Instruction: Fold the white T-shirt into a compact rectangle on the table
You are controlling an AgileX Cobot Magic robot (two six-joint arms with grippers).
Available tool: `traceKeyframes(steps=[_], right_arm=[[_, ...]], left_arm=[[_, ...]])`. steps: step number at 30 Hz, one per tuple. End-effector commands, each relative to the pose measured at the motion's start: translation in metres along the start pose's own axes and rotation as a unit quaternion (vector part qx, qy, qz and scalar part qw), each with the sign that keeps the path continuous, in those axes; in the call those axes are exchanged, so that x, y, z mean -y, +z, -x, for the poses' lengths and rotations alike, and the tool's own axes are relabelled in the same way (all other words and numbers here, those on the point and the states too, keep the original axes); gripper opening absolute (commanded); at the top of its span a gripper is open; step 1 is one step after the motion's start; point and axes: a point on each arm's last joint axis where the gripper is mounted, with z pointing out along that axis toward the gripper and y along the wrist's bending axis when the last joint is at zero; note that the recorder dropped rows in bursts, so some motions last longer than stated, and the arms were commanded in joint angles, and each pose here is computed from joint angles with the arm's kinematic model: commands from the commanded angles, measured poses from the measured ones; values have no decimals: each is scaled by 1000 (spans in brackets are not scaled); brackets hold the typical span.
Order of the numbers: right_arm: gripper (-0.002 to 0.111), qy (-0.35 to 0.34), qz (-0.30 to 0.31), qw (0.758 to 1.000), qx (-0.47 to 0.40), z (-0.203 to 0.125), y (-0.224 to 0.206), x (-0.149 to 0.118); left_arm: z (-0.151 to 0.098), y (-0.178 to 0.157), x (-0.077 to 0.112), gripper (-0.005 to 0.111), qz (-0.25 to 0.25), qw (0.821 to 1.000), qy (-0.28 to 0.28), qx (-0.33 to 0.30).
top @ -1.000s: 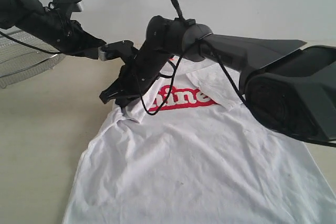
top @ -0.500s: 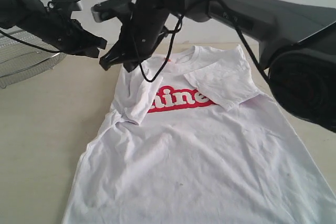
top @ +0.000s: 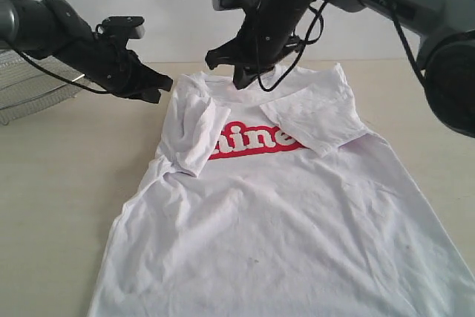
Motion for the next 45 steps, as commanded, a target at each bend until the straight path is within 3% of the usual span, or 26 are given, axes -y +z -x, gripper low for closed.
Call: traceKeyframes(steps=[1, 3, 4, 9, 16, 23, 32, 41, 45], right_arm=[[26, 51, 84, 995, -11, -9, 29, 13], [52, 71, 96, 993, -7, -11, 43, 13], [58, 88, 112, 990, -4, -12, 50, 13], [42, 113, 133, 985, 16, -10, 60, 7], [55, 132, 127, 983, 25, -9, 70, 2], [46, 139, 126, 982, 21, -11, 74, 2], [0, 121, 107, 987, 14, -13, 75, 5], [0, 69, 115, 991, 18, -3, 43, -5], [0, 47, 79, 996, 3, -1, 21, -5]], left_arm=[[4, -10, -7, 5, 3, 1000, -14, 6], [6, -16, -12, 5, 6, 1000, -17, 11], [7, -17, -11, 5, 7, 1000, -16, 14], [7, -17, -10, 5, 6, 1000, -15, 13], [7, -17, -10, 5, 5, 1000, -15, 12], [7, -17, -9, 5, 4, 1000, -15, 12], [7, -17, -9, 5, 3, 1000, -17, 12], [7, -17, -9, 5, 4, 1000, -17, 14], [7, -17, -9, 5, 4, 1000, -18, 15]])
